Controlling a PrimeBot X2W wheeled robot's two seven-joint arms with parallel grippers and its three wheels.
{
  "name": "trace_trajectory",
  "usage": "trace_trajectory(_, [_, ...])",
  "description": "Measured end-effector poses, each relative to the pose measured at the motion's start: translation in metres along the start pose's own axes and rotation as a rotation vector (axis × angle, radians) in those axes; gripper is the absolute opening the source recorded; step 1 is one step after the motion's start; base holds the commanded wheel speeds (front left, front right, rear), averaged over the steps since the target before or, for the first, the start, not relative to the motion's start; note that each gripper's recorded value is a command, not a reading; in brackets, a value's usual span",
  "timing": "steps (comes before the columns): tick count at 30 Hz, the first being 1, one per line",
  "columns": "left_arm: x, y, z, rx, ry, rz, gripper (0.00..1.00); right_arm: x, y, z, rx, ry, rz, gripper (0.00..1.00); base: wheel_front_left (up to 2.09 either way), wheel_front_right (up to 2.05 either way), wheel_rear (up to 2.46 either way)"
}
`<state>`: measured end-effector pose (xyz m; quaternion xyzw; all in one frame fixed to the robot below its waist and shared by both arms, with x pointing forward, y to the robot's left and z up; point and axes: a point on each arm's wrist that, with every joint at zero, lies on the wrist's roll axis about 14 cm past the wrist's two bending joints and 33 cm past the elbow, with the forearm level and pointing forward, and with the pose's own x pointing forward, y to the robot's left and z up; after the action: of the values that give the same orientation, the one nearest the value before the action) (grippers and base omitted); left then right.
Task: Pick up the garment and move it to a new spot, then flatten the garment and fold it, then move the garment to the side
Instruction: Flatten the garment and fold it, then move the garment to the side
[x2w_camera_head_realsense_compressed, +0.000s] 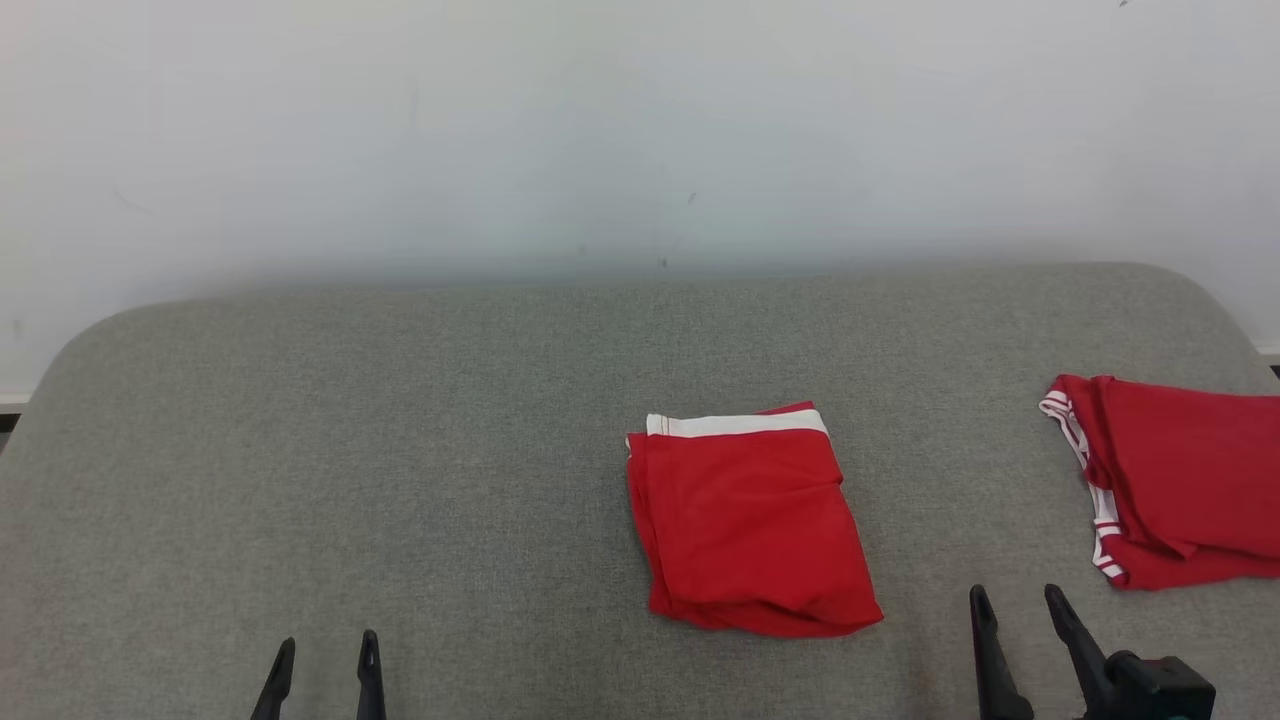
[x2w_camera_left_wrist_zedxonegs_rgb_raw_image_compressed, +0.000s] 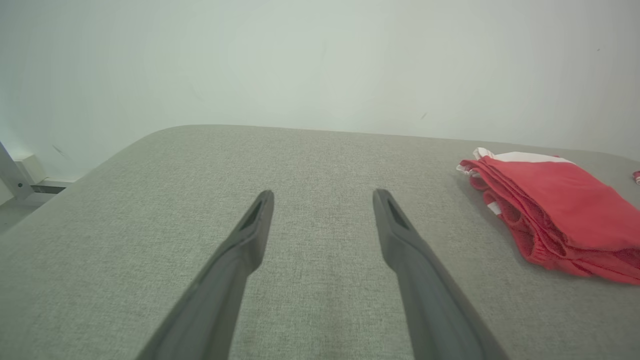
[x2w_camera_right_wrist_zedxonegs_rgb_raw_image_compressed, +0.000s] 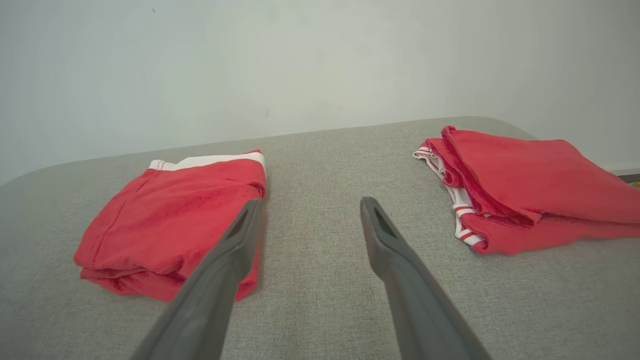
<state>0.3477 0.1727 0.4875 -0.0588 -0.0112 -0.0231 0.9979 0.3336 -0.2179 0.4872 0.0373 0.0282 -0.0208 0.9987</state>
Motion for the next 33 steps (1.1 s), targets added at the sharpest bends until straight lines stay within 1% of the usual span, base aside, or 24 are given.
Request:
trace_trajectory(4, [-0.007, 0.007, -0.005, 0.017, 0.018, 0.017, 1.0, -0.002, 0.008, -0.007, 0.004, 0.008, 0.03, 1.0, 0.0, 0.0, 0.0])
trace_trajectory(11, [-0.013, 0.013, -0.008, 0.018, 0.024, 0.04, 1.0, -0.002, 0.02, -0.008, 0.017, 0.003, 0.066, 1.0, 0.0, 0.0, 0.0])
trace_trajectory(33, [-0.012, 0.008, -0.011, 0.012, 0.032, 0.023, 1.0, 0.001, 0.025, -0.011, 0.033, 0.022, 0.081, 1.0, 0.0, 0.0, 0.0])
